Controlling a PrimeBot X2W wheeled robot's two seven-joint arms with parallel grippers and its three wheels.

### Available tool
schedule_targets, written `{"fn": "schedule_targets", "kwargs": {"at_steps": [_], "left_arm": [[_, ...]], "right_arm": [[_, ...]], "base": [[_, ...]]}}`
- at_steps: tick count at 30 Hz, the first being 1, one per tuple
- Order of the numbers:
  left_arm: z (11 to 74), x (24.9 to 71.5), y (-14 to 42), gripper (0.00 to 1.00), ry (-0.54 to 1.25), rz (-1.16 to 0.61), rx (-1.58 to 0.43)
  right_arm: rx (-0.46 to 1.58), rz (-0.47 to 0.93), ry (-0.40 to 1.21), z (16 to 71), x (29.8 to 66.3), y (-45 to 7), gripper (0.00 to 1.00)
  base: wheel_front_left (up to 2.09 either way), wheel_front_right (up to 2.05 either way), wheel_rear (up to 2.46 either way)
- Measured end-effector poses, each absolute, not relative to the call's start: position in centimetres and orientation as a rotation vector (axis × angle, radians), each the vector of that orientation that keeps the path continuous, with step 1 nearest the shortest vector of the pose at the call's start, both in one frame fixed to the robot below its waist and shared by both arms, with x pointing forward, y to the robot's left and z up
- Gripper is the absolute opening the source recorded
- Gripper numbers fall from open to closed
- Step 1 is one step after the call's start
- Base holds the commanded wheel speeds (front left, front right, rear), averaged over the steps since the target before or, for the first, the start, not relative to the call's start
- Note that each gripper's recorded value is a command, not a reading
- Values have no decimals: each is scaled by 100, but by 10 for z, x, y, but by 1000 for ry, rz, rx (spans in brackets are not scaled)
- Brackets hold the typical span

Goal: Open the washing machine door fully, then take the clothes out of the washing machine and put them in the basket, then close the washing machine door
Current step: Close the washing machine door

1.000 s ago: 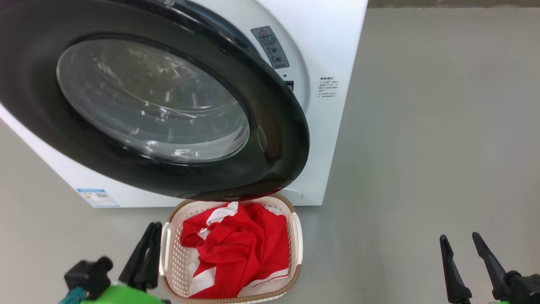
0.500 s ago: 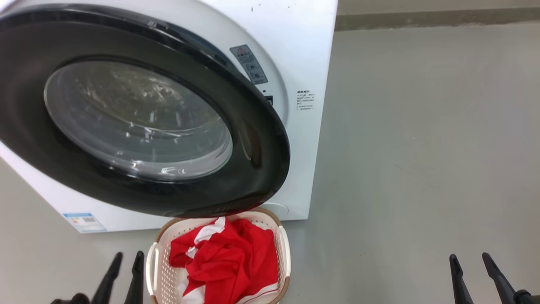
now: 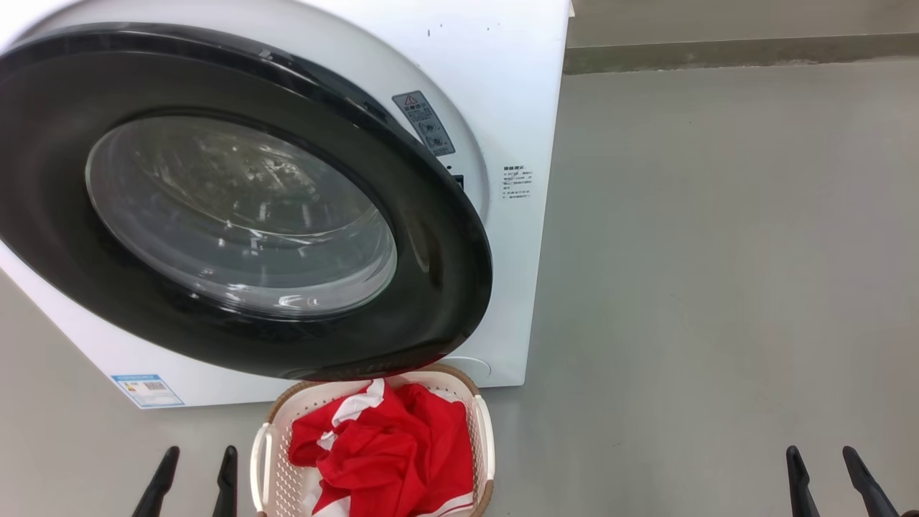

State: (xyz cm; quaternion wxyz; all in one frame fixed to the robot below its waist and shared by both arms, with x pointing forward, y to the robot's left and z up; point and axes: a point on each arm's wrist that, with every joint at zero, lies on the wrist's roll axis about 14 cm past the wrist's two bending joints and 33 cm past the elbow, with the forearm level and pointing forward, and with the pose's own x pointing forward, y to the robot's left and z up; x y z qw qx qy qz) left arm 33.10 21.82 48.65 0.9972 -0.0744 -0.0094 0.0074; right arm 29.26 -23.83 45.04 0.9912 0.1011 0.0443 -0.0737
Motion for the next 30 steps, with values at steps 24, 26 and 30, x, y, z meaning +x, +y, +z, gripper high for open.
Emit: {"fn": "schedule_targets", "kwargs": {"at_steps": [24,26,30], "left_arm": [[486,324,223,100,-23,55,-155],[486,323,223,100,-24,56,-155],[486,322,224,100,-25,61,-157]], "right_arm": [[215,-150,102,447,292,-237,100],[217,-149,102,447,292,-237,100],[219,-140,103,447,293,-234,100]], "base": [[0,0,0],[0,0,0],[0,0,0]]}}
